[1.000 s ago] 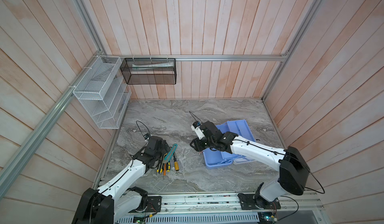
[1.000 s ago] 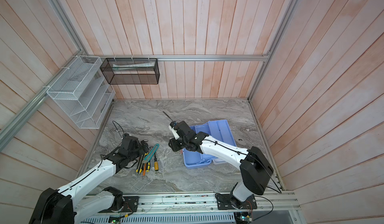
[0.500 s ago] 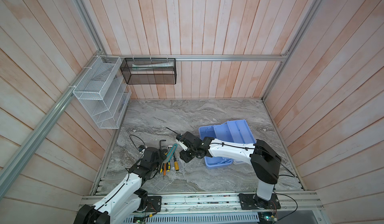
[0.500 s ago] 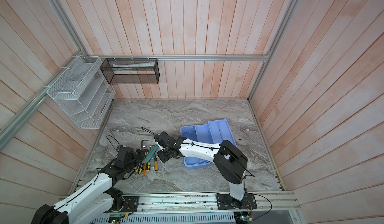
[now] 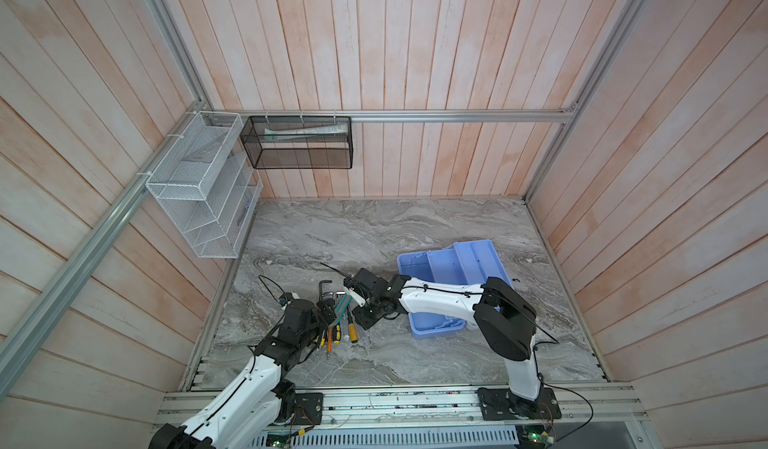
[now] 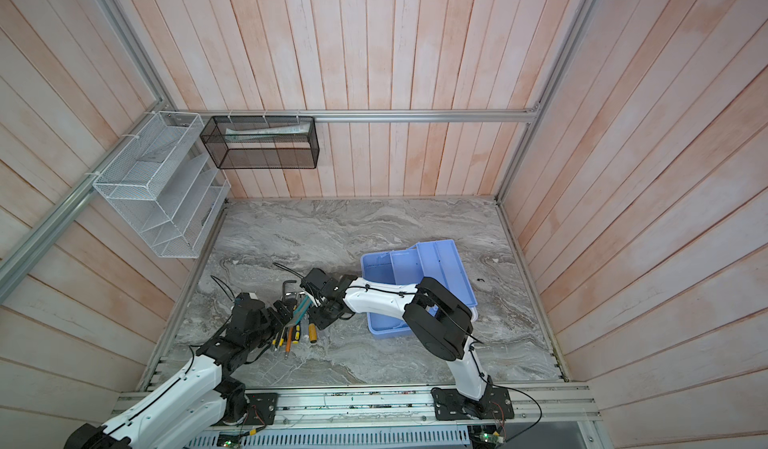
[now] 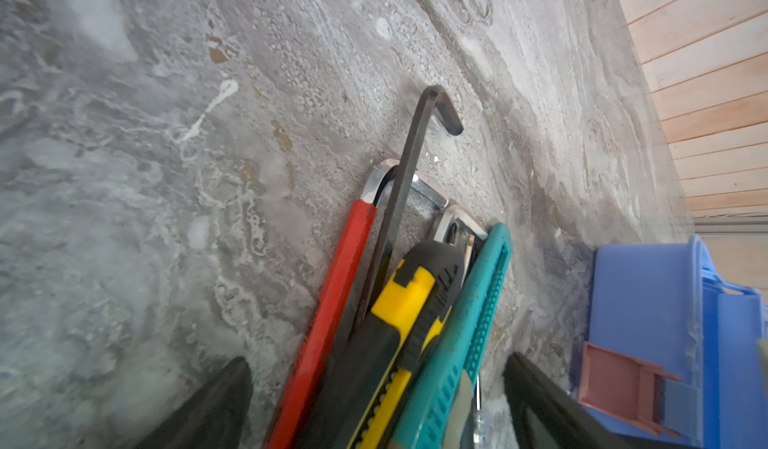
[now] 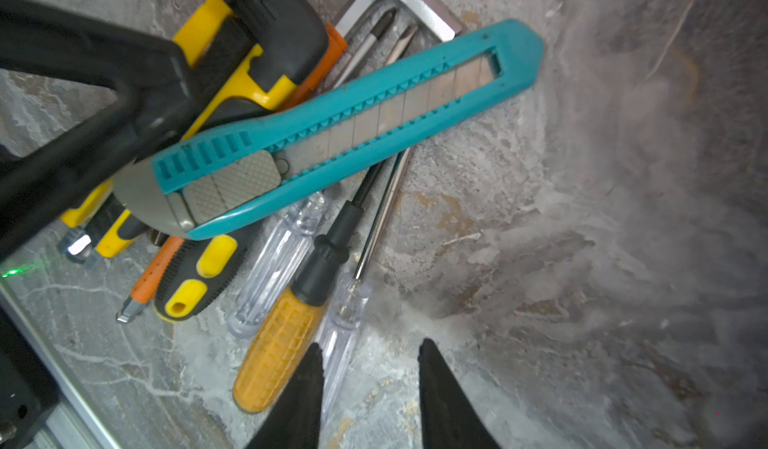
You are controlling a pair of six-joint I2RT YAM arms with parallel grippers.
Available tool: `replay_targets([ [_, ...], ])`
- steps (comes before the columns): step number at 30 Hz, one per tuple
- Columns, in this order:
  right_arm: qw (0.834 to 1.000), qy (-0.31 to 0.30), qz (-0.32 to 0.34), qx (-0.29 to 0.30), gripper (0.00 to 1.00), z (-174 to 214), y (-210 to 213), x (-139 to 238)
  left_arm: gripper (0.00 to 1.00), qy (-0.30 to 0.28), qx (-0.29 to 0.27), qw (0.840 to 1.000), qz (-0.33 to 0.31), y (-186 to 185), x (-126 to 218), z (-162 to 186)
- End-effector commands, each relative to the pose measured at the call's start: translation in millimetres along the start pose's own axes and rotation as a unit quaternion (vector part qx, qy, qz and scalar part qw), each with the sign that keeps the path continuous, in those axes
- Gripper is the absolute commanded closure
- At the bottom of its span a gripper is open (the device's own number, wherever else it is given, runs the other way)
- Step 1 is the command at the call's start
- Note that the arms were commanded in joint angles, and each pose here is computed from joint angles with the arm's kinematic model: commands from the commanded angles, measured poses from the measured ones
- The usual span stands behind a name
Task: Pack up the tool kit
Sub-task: 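Reach the right gripper to the tool pile beside the left gripper, then grasp the clear-handled screwdriver with the right gripper and lift it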
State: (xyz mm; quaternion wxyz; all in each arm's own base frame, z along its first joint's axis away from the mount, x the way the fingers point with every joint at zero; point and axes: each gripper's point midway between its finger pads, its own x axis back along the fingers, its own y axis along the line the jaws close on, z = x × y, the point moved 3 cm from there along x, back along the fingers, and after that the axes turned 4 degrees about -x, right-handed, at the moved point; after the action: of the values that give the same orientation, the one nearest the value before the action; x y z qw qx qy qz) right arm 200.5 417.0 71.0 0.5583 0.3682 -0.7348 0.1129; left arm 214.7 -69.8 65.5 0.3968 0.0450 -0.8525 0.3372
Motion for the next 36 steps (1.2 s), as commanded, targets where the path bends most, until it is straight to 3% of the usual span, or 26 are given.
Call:
replay_targets([
  [1,1.000,0.016,-0.004,0.008,0.64,2,6,-5,0.03,0.013,0.013,0.999,-0.035,17,3,9],
  [10,0.999,0.029,0.004,0.013,0.64,4,6,-16,0.03,0.010,0.005,0.999,-0.041,20,5,9],
  [23,0.994,0.060,0.087,0.026,0.70,16,-19,-17,0.03,0.012,-0.028,0.999,-0.015,9,4,7],
  [30,0.996,0.058,0.069,0.019,0.72,17,-14,-19,0.03,0.014,-0.040,0.999,0.004,2,4,6],
  [33,0.995,0.064,0.075,0.016,0.80,21,-18,-24,0.03,0.017,-0.046,0.999,0.014,-1,4,6],
  [36,0.995,0.063,0.069,0.014,0.80,19,-16,-22,0.03,0.016,-0.049,0.999,0.019,-3,3,6],
])
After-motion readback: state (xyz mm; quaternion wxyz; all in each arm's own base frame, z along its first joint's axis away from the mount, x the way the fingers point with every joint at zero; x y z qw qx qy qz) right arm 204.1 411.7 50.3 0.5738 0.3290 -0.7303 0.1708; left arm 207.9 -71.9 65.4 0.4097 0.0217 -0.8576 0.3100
